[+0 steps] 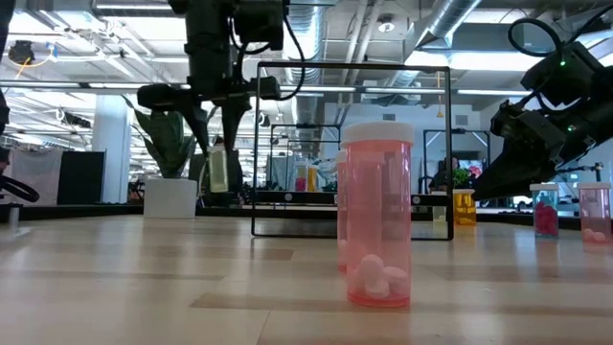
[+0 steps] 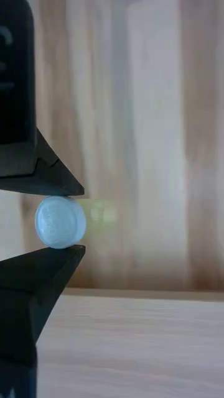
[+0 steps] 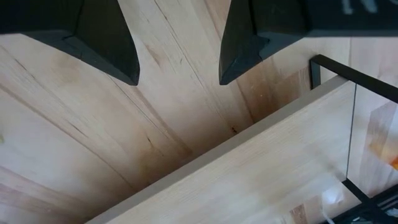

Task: Pick and place medicine bottles onto shelf by color
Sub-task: Put the bottom left yellow pill bottle on the shelf

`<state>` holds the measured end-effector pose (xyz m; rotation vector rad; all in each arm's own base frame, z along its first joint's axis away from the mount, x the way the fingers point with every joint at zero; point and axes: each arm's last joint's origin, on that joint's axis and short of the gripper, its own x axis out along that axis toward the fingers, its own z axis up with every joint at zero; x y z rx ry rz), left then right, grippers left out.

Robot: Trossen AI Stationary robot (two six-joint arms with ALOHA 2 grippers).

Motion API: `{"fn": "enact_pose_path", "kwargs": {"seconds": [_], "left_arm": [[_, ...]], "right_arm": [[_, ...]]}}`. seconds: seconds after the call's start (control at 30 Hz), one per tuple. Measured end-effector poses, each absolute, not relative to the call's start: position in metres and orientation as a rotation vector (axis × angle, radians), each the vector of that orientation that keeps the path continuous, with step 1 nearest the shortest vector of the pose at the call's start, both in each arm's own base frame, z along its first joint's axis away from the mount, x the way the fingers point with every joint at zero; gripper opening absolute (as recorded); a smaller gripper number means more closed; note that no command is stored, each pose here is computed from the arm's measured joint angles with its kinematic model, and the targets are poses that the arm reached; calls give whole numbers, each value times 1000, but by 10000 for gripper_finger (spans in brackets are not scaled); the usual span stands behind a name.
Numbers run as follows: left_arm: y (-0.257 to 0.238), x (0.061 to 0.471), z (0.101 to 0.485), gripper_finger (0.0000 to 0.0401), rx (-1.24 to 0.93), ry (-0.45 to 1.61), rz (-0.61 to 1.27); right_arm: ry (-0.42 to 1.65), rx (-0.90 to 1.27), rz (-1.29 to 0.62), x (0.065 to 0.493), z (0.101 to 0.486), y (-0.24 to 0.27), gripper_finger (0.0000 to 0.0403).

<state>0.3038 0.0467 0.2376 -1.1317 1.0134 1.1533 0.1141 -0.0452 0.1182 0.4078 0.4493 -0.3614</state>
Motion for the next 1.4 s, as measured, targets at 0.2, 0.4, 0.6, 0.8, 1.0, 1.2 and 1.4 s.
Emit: {"fn": "enact_pose_path", "kwargs": {"seconds": [0.2,0.4,0.6,0.8,1.0,1.2,1.4], "left_arm": [[49,307,239,114,-1008,972,1133],[64,310,240,114,-1040,945,1088],[81,325,233,114,-1083,991,1053],[89,347,243,114,-1011,1077,1078],[94,366,248,114,-954,1090,1044],[95,372,250,114,-937,1057,997],[94,379,247,114,-926,1053,929]], "right_arm": [[450,408,-361,114,118,-45,246],[450,408,-361,114,118,-45,246],[450,408,-361,114,118,-45,246],[449,408,-361,114,118,-45,246],[449,408,-361,114,118,-45,246],[449,408,-361,114,118,-45,246],[450,408,-361,114,118,-45,246]]}}
